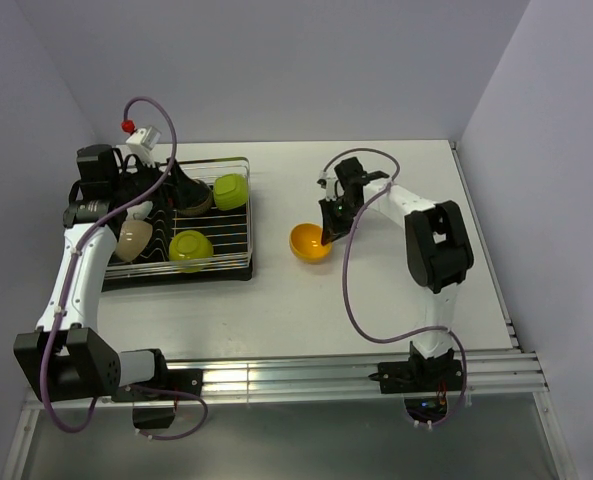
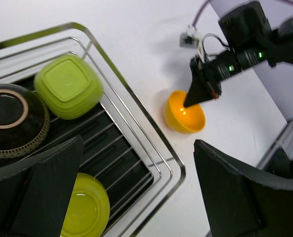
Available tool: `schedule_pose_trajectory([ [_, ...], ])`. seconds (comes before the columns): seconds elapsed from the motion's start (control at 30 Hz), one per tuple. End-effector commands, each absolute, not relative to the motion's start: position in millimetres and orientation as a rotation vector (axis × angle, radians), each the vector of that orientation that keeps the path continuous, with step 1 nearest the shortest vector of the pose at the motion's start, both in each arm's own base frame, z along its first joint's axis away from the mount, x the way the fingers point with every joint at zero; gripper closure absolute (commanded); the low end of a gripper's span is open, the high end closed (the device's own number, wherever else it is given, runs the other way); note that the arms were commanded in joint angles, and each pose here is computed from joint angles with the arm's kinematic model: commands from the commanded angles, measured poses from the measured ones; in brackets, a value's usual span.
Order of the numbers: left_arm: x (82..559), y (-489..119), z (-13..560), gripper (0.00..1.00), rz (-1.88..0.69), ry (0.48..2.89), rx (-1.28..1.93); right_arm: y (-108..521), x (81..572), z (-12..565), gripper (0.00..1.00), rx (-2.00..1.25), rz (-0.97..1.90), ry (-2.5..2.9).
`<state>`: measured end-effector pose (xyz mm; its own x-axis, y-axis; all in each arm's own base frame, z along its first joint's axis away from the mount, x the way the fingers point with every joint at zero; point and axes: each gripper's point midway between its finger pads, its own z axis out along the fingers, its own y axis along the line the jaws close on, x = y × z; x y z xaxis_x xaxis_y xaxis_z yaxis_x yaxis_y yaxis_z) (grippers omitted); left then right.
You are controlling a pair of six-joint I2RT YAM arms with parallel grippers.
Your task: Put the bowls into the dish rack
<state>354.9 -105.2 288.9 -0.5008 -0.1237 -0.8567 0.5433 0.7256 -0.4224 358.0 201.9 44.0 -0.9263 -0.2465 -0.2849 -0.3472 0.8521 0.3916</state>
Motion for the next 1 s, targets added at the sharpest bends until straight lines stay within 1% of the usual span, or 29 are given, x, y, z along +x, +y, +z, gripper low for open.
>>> schedule_pose_trajectory([
  [0.0, 333, -121, 305, 0.0, -0.949, 1.873, 0.489, 220, 371, 122, 1.0, -0.51, 0.829, 2.54],
  [0.07, 327, -125, 315, 0.01, -0.963, 1.838, 0.556, 223, 374, 162, 1.0, -0.515, 0.888, 2.424],
  [0.17, 330, -128, 329, 0.01, -0.983, 1.81, 0.536, 228, 371, 208, 1.0, -0.552, 0.939, 2.3],
  [0.33, 334, -135, 354, 0.01, -1.068, 1.792, 0.502, 234, 366, 264, 1.0, -0.59, 0.983, 2.151],
  [0.37, 331, -142, 357, 0.01, -1.101, 1.801, 0.491, 236, 366, 279, 1.0, -0.601, 0.989, 2.106],
  [0.43, 331, -150, 362, 0.0, -1.104, 1.802, 0.49, 237, 366, 293, 1.0, -0.609, 0.989, 2.072],
  [0.47, 324, -166, 364, 0.01, -1.139, 1.808, 0.511, 237, 366, 305, 1.0, -0.617, 0.988, 2.042],
  [0.53, 318, -182, 368, 0.0, -1.181, 1.808, 0.518, 238, 366, 315, 1.0, -0.635, 0.986, 2.016],
  [0.6, 307, -204, 374, 0.01, -1.282, 1.803, 0.518, 238, 366, 325, 1.0, -0.651, 0.976, 1.99],
  [0.77, 293, -240, 383, 0.0, -1.459, 1.788, 0.491, 239, 358, 334, 1.0, -0.673, 0.981, 1.956],
  [0.87, 293, -254, 378, 0.01, -1.503, 1.816, 0.464, 243, 354, 332, 1.0, -0.678, 0.962, 1.958],
  [0.97, 296, -267, 370, 0.0, -1.483, 1.852, 0.44, 249, 349, 330, 1.0, -0.679, 0.974, 1.961],
])
